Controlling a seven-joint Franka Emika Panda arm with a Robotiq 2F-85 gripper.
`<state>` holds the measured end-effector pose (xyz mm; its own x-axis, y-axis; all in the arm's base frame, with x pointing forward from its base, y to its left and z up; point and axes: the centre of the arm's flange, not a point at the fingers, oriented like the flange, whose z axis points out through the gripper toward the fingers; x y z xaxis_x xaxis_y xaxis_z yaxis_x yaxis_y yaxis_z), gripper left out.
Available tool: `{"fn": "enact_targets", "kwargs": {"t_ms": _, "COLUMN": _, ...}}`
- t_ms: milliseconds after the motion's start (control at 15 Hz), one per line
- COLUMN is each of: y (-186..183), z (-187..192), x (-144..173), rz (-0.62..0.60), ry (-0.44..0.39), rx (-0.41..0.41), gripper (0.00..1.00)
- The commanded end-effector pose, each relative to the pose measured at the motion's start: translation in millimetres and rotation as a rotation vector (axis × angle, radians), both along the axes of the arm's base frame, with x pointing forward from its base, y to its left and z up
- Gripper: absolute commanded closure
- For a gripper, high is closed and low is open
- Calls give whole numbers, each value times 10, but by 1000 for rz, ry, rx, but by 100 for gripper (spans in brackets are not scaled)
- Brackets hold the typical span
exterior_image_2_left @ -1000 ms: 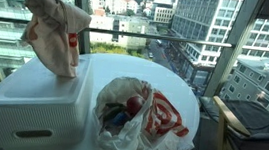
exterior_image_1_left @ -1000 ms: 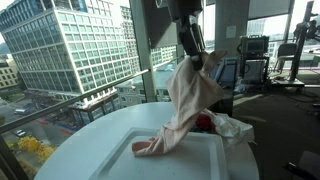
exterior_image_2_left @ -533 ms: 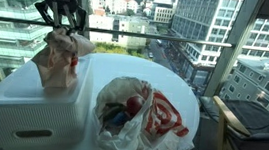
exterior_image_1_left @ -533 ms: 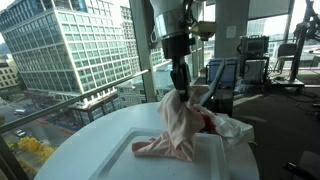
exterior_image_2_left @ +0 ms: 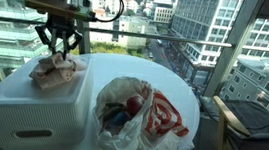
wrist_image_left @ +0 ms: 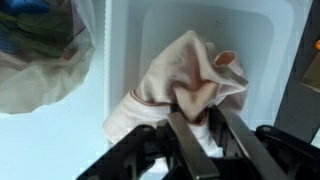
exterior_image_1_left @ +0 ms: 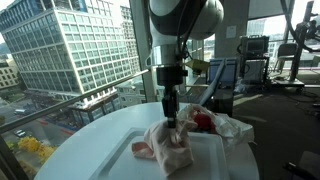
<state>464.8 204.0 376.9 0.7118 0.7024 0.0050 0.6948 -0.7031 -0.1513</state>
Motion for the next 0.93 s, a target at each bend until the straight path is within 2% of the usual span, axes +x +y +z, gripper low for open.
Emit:
{"fn": "enact_targets", "kwargs": {"t_ms": 0, "y": 71, "z": -51, "x": -8, "rz": 28, "ry": -33, "rx": 30, "gripper": 35}}
{"fn": "enact_targets", "kwargs": {"t_ms": 267, "y": 132, "z": -105, "x": -3, "rz": 34, "ry": -10, "rx": 24, "gripper": 4}}
{"fn": "enact_targets", "kwargs": {"t_ms": 533, "y": 184, "z": -319, "x": 2, "rz": 43, "ry": 11, "rx": 17, "gripper": 0}}
{"fn": "enact_targets", "kwargs": {"t_ms": 867, "y": 269, "z": -674, "x": 52, "rz": 74, "ry": -16, "rx": -11, "gripper": 0}}
